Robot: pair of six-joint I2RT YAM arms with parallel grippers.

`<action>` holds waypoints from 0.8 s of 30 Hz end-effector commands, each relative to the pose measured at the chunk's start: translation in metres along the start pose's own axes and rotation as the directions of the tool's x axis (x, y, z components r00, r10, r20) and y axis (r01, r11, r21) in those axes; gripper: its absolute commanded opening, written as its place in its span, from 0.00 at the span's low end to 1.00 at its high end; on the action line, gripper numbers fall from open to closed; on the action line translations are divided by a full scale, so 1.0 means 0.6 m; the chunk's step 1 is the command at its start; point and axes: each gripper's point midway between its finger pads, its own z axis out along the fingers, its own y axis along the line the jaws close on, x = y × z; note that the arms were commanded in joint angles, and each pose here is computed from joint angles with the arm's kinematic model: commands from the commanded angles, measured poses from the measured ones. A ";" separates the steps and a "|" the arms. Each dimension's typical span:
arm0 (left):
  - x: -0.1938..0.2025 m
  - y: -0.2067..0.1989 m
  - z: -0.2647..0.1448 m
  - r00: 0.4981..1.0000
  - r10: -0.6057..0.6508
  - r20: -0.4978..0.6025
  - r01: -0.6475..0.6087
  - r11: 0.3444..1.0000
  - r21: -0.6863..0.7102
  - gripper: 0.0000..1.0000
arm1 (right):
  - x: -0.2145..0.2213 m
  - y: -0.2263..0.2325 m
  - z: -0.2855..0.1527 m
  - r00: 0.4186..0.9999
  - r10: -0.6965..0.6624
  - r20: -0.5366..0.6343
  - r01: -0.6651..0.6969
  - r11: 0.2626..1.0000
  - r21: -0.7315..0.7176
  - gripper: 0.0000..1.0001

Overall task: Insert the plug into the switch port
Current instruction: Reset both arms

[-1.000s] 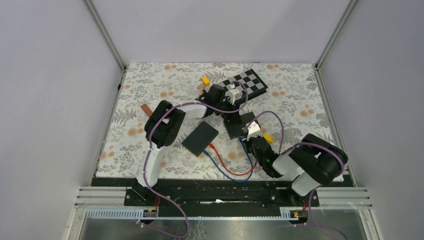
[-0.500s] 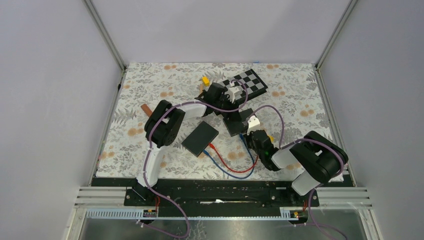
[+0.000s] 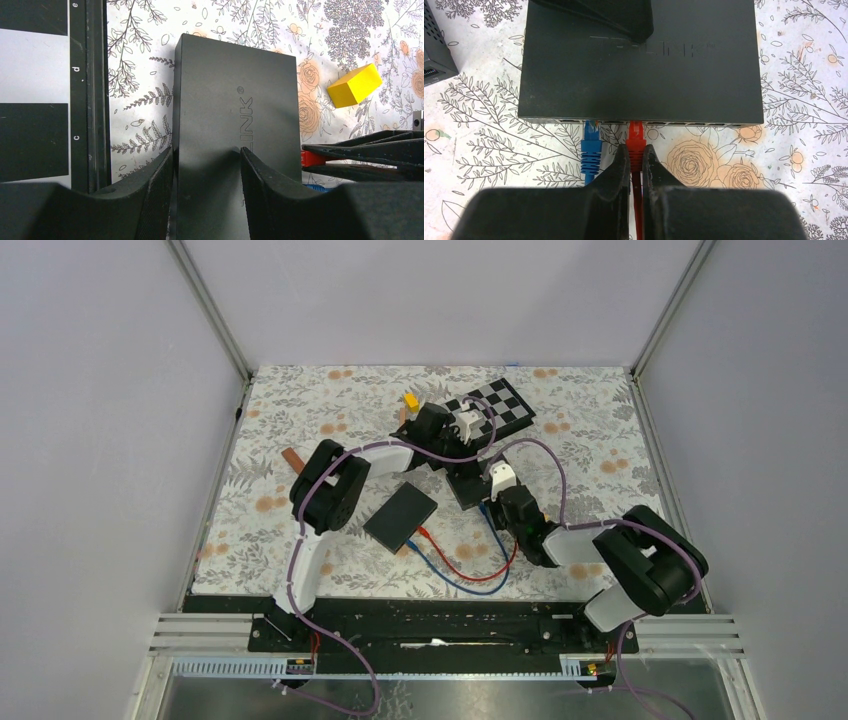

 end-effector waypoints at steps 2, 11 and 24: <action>0.216 -0.185 0.008 0.869 -0.223 -0.443 0.363 0.894 0.262 0.49 | -0.274 -0.033 -0.011 0.878 0.095 0.470 -0.124 0.992 0.030 0.00; 0.220 -0.200 0.004 0.873 -0.184 -0.451 0.344 0.889 0.302 0.49 | -0.220 -0.059 0.030 0.882 0.093 0.462 -0.153 0.984 0.093 0.00; 0.226 -0.209 0.006 0.867 -0.168 -0.470 0.343 0.884 0.317 0.49 | -0.333 -0.069 -0.047 0.826 0.052 0.561 -0.109 0.992 0.068 0.00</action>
